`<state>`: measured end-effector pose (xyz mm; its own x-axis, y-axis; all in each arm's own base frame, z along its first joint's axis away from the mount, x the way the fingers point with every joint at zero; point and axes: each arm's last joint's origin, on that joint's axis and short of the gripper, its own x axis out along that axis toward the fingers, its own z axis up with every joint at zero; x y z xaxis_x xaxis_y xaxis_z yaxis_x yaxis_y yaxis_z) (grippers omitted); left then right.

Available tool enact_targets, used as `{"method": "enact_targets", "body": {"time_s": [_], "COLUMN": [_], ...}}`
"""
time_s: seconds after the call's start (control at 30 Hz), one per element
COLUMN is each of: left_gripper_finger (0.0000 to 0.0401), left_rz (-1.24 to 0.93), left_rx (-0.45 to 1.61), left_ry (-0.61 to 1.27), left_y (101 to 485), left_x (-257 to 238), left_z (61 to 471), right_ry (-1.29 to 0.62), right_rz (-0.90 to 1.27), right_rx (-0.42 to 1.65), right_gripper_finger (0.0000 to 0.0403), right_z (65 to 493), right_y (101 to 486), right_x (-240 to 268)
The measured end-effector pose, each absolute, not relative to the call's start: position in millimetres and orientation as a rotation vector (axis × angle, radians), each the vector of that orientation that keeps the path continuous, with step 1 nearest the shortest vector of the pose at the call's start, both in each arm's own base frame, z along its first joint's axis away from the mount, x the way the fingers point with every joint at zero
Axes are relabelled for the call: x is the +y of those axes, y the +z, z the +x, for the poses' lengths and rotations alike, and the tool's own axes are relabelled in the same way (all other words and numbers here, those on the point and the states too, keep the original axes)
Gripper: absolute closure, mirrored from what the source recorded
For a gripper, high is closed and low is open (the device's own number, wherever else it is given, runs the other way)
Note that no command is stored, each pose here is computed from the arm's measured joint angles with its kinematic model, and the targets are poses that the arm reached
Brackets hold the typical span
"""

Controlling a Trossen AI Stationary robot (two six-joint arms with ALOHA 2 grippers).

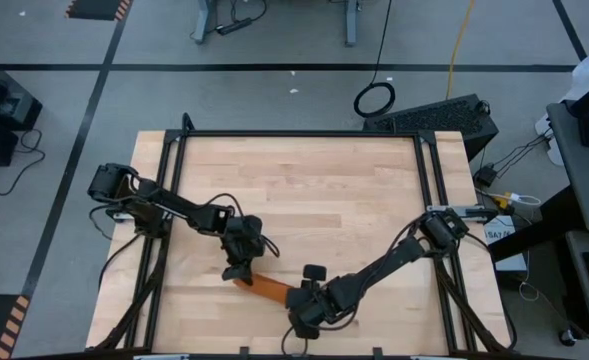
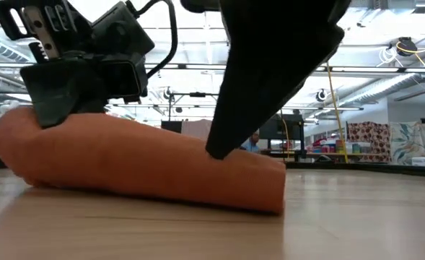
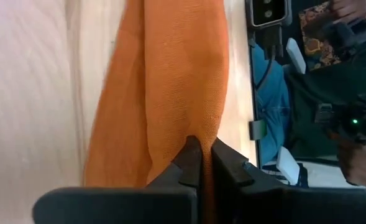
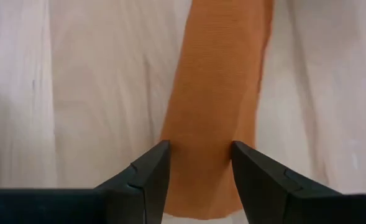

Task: Roll towel into tight, uniform cylinder
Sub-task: Roll the brown towel

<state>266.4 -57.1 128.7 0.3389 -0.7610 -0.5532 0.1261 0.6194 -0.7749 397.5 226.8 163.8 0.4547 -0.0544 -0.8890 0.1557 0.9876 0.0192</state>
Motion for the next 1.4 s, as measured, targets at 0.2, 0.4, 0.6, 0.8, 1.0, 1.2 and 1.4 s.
{"method": "enact_targets", "body": {"time_s": [0.2,0.4,0.6,0.8,1.0,1.2,1.4], "left_gripper_finger": [0.0383,0.0383,0.0383,0.0383,0.0383,0.0383,0.0383], "left_rz": [-0.7,-0.716,-0.704,-0.691,-0.675,-0.615,-0.55], "left_rx": [1.034,1.024,1.007,0.992,0.962,0.957,0.906], "left_ry": [-0.697,-0.713,-0.738,-0.737,-0.711,-0.679,-0.722], "left_y": [132.0,132.2,132.3,132.9,134.8,134.4,138.3], "left_x": [-56.9,-53.1,-52.6,-52.6,-57.3,-72.9,-93.8], "left_z": [269.3,270.5,271.4,272.4,274.9,273.3,271.9], "right_ry": [-0.068,-0.067,-0.069,-0.062,-0.113,-0.115,-0.093], "right_rz": [0.148,0.131,0.171,0.161,0.166,0.189,0.192], "right_rx": [1.123,1.124,1.137,1.144,1.142,1.14,1.163], "right_gripper_finger": [0.024,0.024,0.024,0.024,0.0241,0.0276,0.0342], "right_z": [400.8,399.7,397.7,394.6,396.4,397.7,397.5], "right_y": [163.9,164.4,170.1,172.7,169.9,170.2,167.2], "right_x": [224.2,224.5,227.5,231.8,227.1,226.3,227.2]}}
